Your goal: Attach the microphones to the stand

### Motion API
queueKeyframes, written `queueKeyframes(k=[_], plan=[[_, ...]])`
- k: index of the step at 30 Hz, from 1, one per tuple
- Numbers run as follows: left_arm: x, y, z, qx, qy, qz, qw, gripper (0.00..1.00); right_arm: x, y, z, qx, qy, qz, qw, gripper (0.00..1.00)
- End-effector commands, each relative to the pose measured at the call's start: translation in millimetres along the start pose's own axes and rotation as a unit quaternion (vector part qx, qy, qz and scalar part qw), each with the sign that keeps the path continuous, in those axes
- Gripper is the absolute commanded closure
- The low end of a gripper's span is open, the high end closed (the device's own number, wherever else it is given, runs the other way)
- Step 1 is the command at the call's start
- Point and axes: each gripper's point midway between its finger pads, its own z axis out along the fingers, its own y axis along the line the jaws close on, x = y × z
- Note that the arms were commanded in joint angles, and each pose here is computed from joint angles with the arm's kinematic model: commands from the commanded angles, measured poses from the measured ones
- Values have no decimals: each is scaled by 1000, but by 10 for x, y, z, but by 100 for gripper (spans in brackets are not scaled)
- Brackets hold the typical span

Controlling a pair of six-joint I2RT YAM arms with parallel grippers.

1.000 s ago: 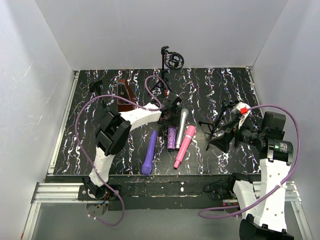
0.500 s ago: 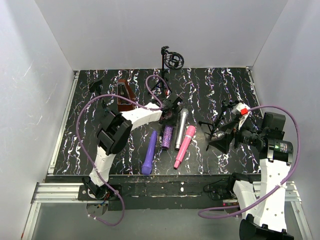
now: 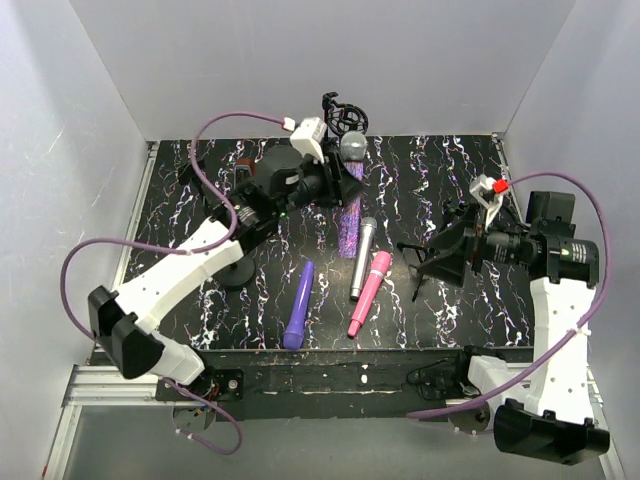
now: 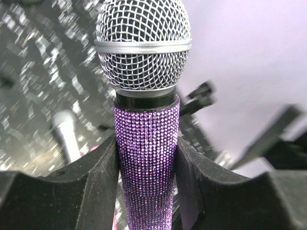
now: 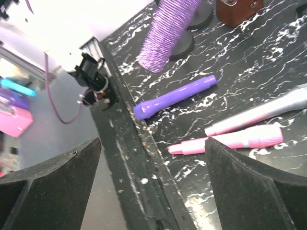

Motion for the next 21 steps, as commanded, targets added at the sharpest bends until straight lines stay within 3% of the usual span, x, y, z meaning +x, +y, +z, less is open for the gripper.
queueKeyframes(k=[1, 4, 9, 15, 18, 21], plan=[[-479, -646, -226, 127, -76, -46, 988, 100, -362, 53, 100, -21, -15, 31, 999, 5], [-649, -905, -289, 160, -104, -56, 980, 100, -531, 100, 241, -32, -16, 18, 999, 5], [-778, -1291, -281, 188, -138, -51, 971, 100, -713, 235, 426, -86, -13, 62, 994, 5], [-798, -1521, -246, 211, -157, -56, 963, 100, -744, -45, 530, -30, -15, 92, 995, 4], [-854, -1529, -236, 202, -177, -64, 961, 100, -715, -47, 572, -42, -16, 108, 993, 4], [-872, -1539, -223, 201, -188, -69, 959, 100, -694, 31, 601, -79, -13, 130, 988, 17]])
